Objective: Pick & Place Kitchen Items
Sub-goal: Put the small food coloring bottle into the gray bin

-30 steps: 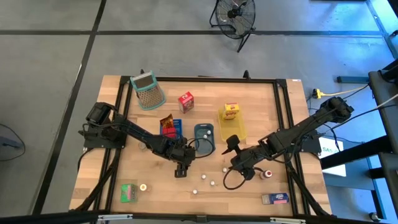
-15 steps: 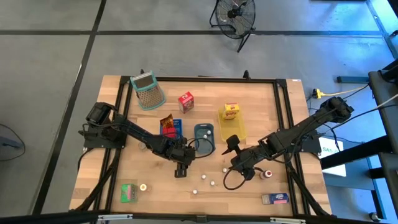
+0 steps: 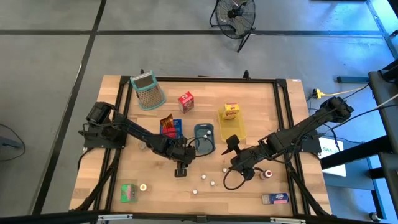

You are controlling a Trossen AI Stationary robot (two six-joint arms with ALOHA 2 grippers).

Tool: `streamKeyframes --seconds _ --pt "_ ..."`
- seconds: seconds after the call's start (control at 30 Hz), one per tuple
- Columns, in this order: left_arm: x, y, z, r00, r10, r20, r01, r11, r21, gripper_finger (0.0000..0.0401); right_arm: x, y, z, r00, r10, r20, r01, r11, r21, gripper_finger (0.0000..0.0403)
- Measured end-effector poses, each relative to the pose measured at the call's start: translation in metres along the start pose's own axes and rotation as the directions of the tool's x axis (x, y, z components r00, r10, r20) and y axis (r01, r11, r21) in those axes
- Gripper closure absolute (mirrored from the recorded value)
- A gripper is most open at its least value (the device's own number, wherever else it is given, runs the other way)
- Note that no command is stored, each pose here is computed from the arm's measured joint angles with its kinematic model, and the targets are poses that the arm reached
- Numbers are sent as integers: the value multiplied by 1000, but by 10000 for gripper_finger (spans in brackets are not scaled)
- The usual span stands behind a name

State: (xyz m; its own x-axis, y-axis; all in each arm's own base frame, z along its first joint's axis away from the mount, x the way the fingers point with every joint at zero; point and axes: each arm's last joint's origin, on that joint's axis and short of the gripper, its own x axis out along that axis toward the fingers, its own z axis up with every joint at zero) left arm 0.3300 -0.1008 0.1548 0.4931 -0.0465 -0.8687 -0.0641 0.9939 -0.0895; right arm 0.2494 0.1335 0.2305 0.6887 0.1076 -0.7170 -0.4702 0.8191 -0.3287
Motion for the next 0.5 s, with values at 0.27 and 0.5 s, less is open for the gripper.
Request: streamKeyframes --seconds 0.27,0.5 --pt "0 0 0 1000 0 -1 0 1000 23 315 0 0 1 1000 -4 15 4 1000 2 71" --pt "0 0 0 1000 -8 -1 8 1000 30 338 0 0 2 1000 -5 19 5 1000 3 71"
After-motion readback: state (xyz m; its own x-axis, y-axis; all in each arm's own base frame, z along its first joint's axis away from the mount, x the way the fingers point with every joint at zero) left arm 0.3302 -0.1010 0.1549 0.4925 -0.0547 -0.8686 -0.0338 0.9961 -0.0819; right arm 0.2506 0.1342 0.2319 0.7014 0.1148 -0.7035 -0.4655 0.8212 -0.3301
